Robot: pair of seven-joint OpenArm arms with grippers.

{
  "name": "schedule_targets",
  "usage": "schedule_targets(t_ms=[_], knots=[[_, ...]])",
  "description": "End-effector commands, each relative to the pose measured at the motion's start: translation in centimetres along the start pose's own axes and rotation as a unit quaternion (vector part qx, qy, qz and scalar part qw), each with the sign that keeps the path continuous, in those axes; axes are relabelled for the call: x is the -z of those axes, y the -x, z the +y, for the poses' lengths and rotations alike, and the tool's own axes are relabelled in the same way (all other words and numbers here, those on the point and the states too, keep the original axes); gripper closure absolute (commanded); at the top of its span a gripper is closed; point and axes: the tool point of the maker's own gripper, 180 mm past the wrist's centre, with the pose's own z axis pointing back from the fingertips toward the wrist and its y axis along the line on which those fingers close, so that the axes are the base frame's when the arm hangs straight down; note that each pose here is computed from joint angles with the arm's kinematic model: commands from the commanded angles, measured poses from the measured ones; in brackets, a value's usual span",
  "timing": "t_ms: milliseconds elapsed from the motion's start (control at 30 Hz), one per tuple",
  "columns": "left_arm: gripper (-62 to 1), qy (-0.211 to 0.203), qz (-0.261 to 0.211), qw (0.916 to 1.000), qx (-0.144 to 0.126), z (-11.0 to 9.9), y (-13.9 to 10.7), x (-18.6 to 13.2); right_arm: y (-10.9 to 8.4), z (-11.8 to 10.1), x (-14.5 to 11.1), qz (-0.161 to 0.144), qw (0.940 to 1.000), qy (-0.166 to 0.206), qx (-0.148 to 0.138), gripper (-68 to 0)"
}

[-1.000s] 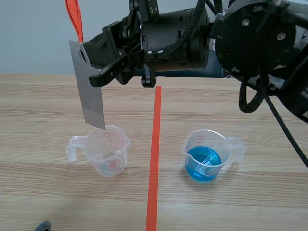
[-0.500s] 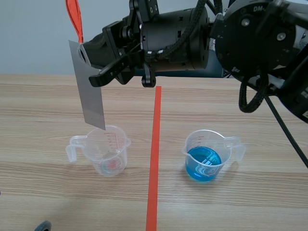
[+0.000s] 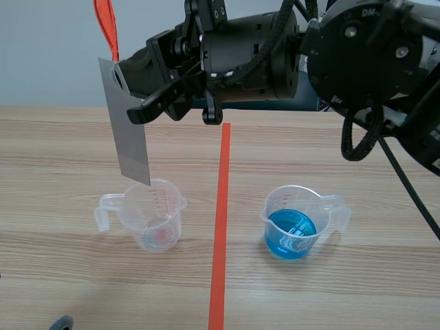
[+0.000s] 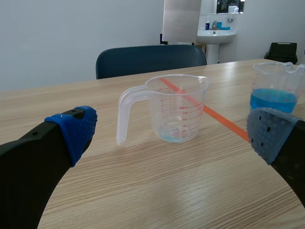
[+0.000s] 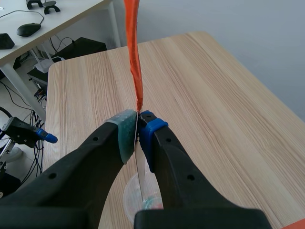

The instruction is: Do the redox reaction experiment. lift the metal plate out of the left beaker

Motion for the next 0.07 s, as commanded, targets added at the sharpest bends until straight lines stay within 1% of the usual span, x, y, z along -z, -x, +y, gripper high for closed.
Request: schedule_targets(t_ms=[0, 33], knots=[[-62.3, 0.002, -0.005, 1.0000, 0.003, 0.11, -0.45, -0.34, -1.77, -0.30, -0.17, -0.021, 0.9997, 0.001, -0.012, -0.4], [-62.3, 0.002, -0.005, 1.0000, 0.003, 0.11, -0.45, -0.34, -1.77, -0.30, -0.17, -0.021, 0.9997, 0.001, -0.012, -0.4]])
